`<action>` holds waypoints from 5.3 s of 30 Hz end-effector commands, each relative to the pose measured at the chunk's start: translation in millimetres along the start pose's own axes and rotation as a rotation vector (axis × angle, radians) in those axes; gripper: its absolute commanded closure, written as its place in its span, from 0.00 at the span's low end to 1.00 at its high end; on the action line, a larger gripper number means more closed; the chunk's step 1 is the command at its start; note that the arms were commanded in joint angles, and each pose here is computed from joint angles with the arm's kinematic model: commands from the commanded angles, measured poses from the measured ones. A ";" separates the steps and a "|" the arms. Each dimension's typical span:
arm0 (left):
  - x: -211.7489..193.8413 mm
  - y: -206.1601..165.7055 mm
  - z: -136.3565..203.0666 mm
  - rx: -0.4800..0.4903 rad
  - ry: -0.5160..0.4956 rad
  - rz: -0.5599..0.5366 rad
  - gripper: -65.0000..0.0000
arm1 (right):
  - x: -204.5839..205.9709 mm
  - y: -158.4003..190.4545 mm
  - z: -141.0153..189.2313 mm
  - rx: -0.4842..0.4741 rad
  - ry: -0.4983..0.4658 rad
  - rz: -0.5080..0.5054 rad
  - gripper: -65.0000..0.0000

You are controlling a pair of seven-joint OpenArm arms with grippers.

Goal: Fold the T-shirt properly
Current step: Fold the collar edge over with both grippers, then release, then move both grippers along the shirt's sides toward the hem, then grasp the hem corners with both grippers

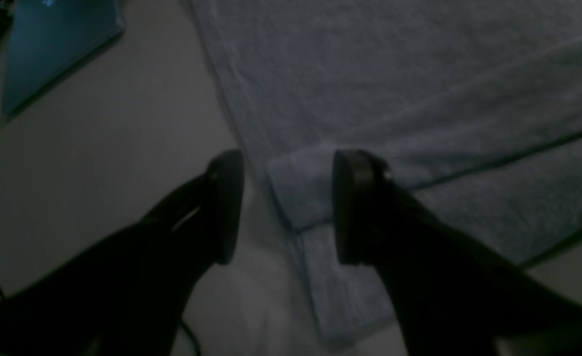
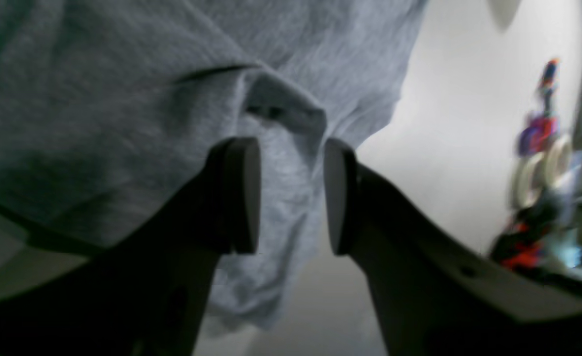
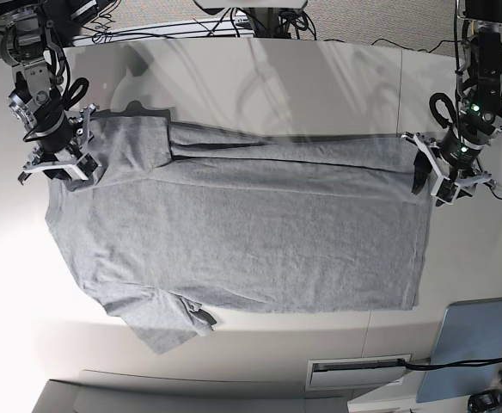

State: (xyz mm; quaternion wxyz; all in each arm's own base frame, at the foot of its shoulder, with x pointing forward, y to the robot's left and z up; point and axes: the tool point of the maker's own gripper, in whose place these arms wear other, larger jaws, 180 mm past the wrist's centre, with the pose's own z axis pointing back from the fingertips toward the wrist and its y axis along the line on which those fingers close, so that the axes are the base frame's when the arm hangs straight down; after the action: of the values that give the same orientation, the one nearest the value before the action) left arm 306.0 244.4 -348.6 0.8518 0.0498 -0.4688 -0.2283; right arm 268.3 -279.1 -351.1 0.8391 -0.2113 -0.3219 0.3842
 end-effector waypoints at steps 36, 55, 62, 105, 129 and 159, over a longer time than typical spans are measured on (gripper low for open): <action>-141.5 -85.4 48.3 -0.189 0.404 0.293 1.00 | -99.6 61.6 10.3 0.144 0.256 -0.322 1.00; -149.8 -138.5 129.8 -0.317 0.472 0.226 1.00 | -144.0 65.2 67.0 0.121 0.319 -0.306 1.00; -130.4 -127.7 123.9 -0.259 0.420 0.186 1.00 | -144.6 65.1 67.2 0.121 0.323 -0.305 1.00; -1.9 63.6 -37.6 0.038 0.025 0.566 0.49 | 10.4 -25.1 43.3 -0.025 -0.079 -0.512 0.60; -26.8 29.5 -99.8 -0.139 0.278 0.618 0.49 | 44.5 -45.5 36.6 -0.074 -0.162 -0.477 0.60; -31.4 20.7 -96.7 -0.189 0.312 0.547 1.00 | 110.9 -119.2 -151.9 0.193 0.073 -0.645 0.60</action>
State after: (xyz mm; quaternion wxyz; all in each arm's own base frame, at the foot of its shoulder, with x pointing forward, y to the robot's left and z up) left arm 375.5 255.3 -425.8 0.9412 -0.1375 -0.3081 -0.0181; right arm 474.1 -283.9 -366.8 0.9543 -0.0327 -0.2728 0.1177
